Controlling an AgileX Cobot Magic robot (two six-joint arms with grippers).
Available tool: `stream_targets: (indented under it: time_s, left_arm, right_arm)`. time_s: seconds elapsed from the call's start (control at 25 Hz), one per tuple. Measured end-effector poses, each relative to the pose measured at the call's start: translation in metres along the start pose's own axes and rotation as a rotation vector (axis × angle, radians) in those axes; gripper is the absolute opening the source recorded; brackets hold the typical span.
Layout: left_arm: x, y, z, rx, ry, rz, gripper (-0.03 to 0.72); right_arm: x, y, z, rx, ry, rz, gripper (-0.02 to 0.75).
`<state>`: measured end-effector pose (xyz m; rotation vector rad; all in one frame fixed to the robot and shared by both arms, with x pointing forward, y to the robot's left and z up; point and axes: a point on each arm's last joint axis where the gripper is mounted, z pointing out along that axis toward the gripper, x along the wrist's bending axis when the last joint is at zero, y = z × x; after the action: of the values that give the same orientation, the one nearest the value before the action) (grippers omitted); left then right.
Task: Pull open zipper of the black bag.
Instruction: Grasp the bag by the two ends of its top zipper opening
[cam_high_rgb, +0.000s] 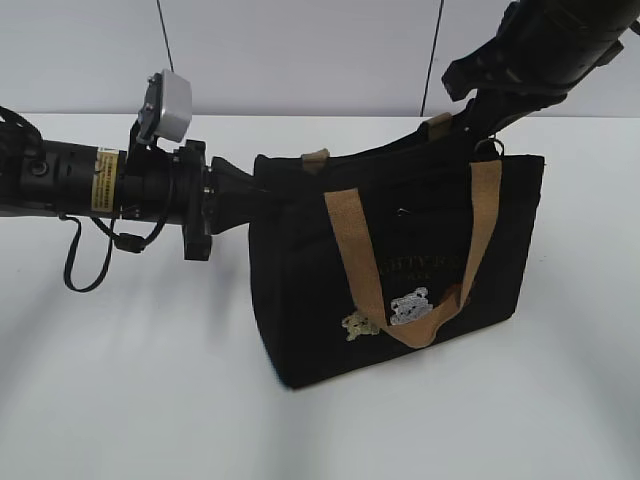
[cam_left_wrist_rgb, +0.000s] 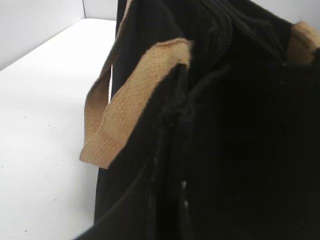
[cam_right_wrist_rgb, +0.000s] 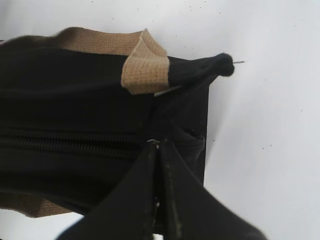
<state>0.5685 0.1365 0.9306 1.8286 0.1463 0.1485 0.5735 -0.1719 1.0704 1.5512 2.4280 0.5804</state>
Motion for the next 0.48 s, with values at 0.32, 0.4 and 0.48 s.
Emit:
stream_targets:
  time_s: [0.32,0.4,0.48]
  left_arm:
    - [0.0001,-0.0001,0.0,0.002,0.001,0.0,0.025]
    - [0.0001,-0.0001,0.0,0.002,0.001,0.0,0.025]
    - [0.0001,-0.0001,0.0,0.002,0.001,0.0,0.027]
  right_arm:
    - [-0.0041,-0.0001,-0.0005,-0.003,-0.002,0.02,-0.015]
    - [-0.0049,0.0,-0.0005,-0.004,-0.004,0.024,-0.015]
    - [-0.005,0.0007,-0.0005,-0.012,-0.005,0.026,-0.015]
